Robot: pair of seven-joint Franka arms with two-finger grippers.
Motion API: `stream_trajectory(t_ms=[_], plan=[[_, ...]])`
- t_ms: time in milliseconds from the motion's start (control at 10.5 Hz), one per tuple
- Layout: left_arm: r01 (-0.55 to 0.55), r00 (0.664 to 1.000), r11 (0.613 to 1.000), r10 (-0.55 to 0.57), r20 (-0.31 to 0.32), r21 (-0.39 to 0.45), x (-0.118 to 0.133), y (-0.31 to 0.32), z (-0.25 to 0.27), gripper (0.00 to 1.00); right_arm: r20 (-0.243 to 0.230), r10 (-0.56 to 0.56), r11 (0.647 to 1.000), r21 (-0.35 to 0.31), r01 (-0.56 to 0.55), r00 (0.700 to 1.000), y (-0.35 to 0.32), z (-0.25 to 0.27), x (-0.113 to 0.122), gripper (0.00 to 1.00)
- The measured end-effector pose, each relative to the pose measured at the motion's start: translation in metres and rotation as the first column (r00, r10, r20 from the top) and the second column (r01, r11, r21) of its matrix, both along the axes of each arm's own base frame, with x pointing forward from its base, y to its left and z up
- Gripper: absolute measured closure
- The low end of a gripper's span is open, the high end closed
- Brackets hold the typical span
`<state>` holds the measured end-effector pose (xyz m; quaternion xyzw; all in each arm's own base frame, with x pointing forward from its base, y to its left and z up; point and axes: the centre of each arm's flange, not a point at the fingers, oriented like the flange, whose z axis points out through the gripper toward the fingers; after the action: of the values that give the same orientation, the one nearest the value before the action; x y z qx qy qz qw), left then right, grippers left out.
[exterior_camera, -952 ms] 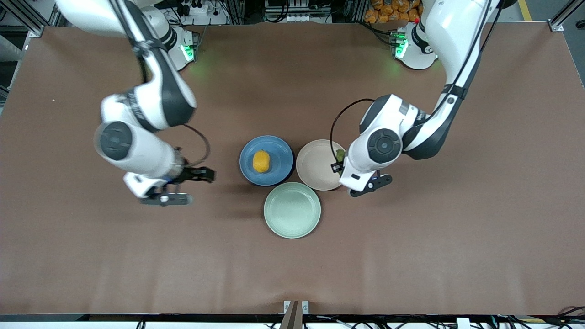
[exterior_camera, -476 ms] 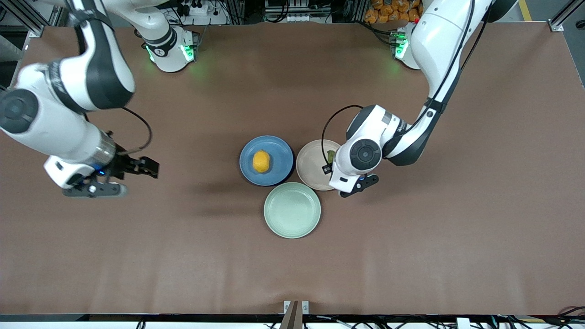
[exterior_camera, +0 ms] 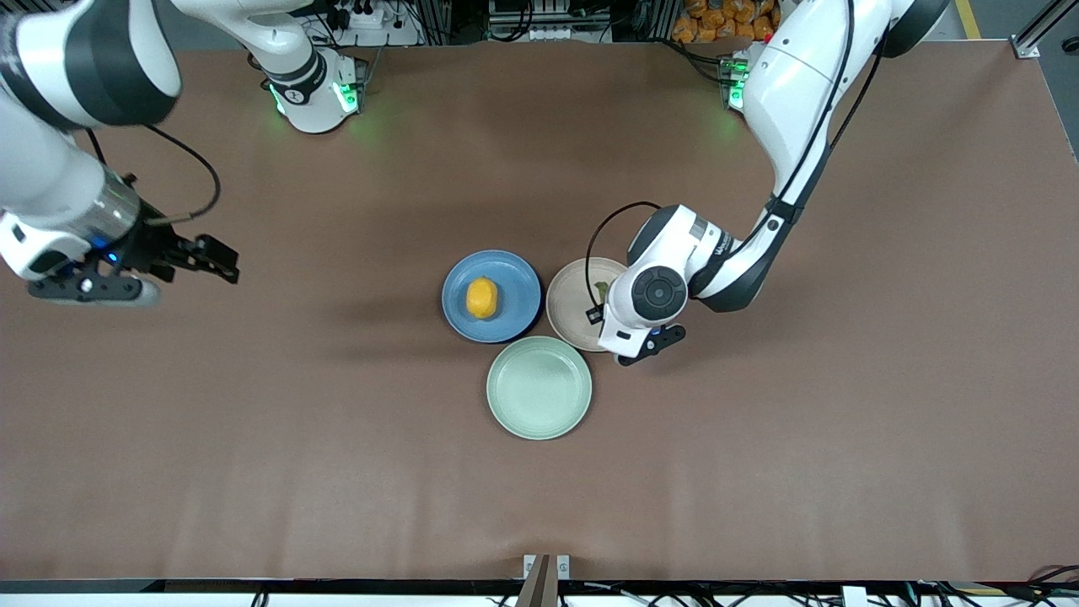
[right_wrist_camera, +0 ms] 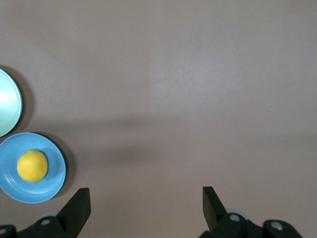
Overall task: Place lemon and lettuce in plates
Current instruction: 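Release the lettuce onto the beige plate and raise the left gripper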
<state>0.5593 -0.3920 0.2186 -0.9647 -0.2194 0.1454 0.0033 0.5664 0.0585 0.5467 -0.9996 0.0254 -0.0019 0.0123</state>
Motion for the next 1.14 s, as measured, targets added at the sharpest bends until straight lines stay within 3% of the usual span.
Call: stream_trajectory(t_ms=[286, 476, 571, 857, 1143], plan=[[-0.011, 0.999, 1.000, 0.010, 0.043, 0.012, 0.016, 0.011, 0.010, 0.35, -0.025, 0.053, 0.999, -0.003, -0.053, 0.998, -0.008, 0.019, -0.017, 0.00], [-0.016, 0.993, 1.000, 0.016, 0.118, -0.001, 0.032, 0.017, 0.052, 0.08, -0.028, 0.077, 0.997, -0.001, -0.077, 0.997, -0.016, 0.036, -0.030, 0.00], [-0.013, 0.987, 1.000, 0.013, 0.158, 0.000, 0.038, 0.023, 0.081, 0.00, -0.026, 0.071, 0.997, -0.001, -0.071, 0.997, -0.021, 0.045, -0.034, 0.00], [0.096, 0.959, 0.993, -0.112, 0.260, 0.071, 0.043, 0.054, 0.170, 0.00, -0.024, 0.039, 0.999, 0.002, -0.039, 0.999, -0.044, 0.069, -0.039, 0.00], [0.191, 0.927, 0.977, -0.212, 0.309, 0.095, 0.063, 0.127, 0.234, 0.00, -0.027, 0.019, 1.000, 0.004, -0.019, 0.999, -0.057, 0.086, -0.042, 0.00]])
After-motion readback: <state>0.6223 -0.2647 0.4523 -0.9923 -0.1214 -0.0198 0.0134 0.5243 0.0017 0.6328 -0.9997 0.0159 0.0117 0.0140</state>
